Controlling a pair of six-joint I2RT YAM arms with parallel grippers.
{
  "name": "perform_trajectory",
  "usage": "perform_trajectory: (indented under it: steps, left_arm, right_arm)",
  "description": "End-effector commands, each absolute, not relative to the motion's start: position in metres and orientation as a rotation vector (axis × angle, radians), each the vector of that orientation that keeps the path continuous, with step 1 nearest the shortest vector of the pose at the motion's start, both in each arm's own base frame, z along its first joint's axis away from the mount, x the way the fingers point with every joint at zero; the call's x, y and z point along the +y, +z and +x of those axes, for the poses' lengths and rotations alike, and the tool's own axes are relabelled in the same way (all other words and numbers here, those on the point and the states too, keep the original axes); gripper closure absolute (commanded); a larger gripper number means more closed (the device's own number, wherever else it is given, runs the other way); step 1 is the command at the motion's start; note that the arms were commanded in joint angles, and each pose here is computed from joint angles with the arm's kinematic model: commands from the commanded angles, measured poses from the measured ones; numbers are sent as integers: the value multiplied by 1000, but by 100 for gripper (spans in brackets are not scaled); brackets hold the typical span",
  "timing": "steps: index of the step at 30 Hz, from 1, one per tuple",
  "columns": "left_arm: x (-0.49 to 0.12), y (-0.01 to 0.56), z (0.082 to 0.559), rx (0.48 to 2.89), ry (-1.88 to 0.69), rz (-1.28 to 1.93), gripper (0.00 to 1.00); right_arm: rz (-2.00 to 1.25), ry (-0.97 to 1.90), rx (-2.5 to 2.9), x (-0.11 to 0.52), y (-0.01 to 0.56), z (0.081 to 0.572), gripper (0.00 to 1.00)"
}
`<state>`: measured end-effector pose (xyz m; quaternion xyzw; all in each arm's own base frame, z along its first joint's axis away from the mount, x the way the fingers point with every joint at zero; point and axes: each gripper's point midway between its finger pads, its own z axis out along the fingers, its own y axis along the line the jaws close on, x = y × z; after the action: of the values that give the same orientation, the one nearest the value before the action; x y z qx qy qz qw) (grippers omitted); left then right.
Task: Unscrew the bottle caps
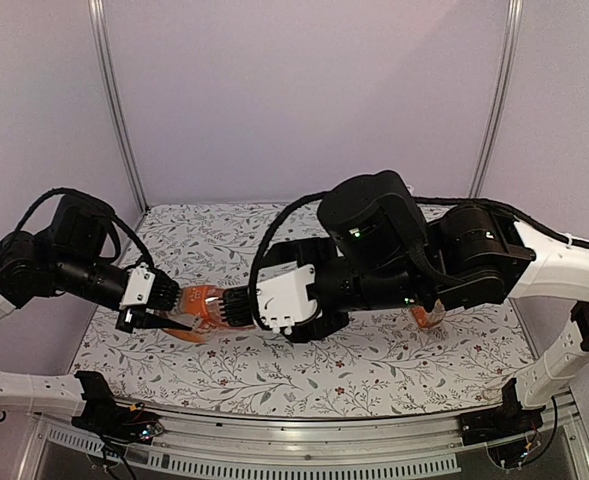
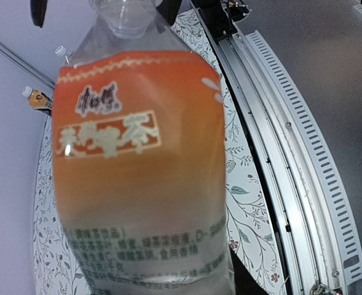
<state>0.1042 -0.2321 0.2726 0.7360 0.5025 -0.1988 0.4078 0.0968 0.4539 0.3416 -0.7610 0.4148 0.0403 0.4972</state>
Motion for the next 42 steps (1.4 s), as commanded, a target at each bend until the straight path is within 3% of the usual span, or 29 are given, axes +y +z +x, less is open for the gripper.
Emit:
perform_trajectory:
  steps: [1, 3, 13, 17, 23, 31, 38, 41, 42]
  left_arm:
    - [-234, 283, 105, 1249, -512, 1817, 78]
    - [-236, 285, 109, 1264, -504, 1786, 78]
    - [-236, 299, 166, 1299, -236, 1558, 78]
    - [-236, 298, 167, 1308, -230, 1552, 77]
    - [-237, 297, 168, 1306, -228, 1558, 77]
    - [-235, 300, 169, 1302, -215, 1552, 77]
    - [-235, 299, 168, 1303, -222, 1555, 77]
    - [-235, 299, 168, 1304, -223, 1554, 77]
    - [-235, 299, 167, 1304, -224, 1555, 77]
  right_arm:
    - [-1771, 94, 1050, 450, 350, 104, 8]
    - [-1707, 144, 1097, 448, 359, 104, 1]
    - [-1239, 602, 1556, 433, 394, 126, 1]
    - [-912, 866, 1798, 431, 406, 145, 1]
    - [-690, 1025, 1962, 440, 403, 157, 6]
    - [-716, 1055, 2031, 454, 390, 156, 32]
    - [-751, 1040, 2037, 459, 382, 156, 75]
    - [-796, 1040, 2035, 460, 380, 152, 98]
    - [-834, 1028, 2032, 460, 378, 149, 100]
